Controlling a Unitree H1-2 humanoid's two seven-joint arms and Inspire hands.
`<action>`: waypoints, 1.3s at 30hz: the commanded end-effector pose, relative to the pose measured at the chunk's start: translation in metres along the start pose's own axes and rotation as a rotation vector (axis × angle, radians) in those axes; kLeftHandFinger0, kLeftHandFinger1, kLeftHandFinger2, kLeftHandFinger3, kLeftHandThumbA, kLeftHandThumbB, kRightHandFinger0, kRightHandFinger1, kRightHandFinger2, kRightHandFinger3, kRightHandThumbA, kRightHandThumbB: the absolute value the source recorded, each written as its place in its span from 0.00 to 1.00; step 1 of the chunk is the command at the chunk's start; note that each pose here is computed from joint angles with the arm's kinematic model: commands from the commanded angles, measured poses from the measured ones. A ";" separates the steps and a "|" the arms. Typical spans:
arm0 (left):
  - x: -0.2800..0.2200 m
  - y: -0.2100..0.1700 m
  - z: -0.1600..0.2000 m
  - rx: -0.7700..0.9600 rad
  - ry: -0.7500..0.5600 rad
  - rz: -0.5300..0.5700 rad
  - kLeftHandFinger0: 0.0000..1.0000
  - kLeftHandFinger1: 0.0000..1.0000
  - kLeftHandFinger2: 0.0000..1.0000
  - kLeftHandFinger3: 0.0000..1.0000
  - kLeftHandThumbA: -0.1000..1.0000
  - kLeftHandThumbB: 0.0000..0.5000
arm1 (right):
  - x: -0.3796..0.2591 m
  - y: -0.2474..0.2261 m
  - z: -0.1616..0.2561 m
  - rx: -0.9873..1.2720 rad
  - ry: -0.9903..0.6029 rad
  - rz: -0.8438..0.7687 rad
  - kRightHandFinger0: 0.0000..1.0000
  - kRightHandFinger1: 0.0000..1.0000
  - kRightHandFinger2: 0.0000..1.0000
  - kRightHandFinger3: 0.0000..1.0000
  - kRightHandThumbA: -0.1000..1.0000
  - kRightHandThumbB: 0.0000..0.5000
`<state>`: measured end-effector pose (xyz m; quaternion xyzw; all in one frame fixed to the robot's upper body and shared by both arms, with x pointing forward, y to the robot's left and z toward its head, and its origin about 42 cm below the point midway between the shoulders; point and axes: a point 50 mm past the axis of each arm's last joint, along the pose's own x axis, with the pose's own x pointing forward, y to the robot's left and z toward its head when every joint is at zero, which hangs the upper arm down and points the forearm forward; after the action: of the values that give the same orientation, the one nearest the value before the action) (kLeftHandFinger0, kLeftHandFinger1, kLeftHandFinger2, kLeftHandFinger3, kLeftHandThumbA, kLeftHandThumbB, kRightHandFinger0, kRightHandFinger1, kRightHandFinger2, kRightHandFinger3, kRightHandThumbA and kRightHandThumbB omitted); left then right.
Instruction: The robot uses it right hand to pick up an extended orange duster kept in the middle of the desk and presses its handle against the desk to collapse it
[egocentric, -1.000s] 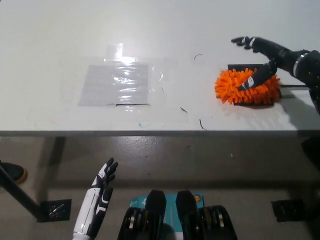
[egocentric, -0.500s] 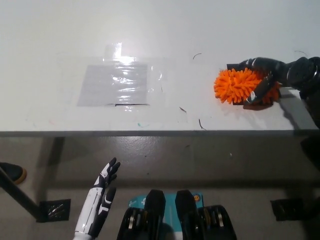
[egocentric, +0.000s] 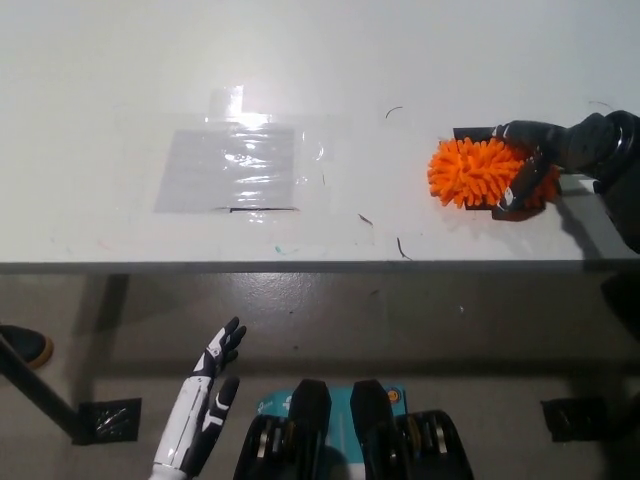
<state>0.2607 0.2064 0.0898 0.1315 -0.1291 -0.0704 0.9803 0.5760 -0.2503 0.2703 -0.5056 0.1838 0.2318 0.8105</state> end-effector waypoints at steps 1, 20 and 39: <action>0.006 0.003 0.008 0.017 -0.037 -0.005 1.00 1.00 1.00 1.00 1.00 0.27 | -0.008 -0.032 0.034 -0.089 -0.138 -0.238 1.00 1.00 1.00 1.00 0.78 0.74; 0.015 0.010 0.012 0.034 -0.042 -0.018 1.00 1.00 1.00 1.00 1.00 0.20 | -0.019 -0.047 -0.003 0.064 -0.256 -0.465 0.21 0.66 0.94 0.91 0.00 0.38; 0.007 0.014 0.008 0.037 -0.034 -0.003 1.00 1.00 1.00 1.00 1.00 0.17 | -0.104 -0.134 0.030 0.141 -0.490 -0.716 0.09 0.54 0.78 0.78 0.00 0.27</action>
<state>0.2674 0.2105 0.0937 0.1420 -0.1266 -0.0789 0.9786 0.5785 -0.2848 0.3403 -0.4475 -0.0849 0.0578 0.8884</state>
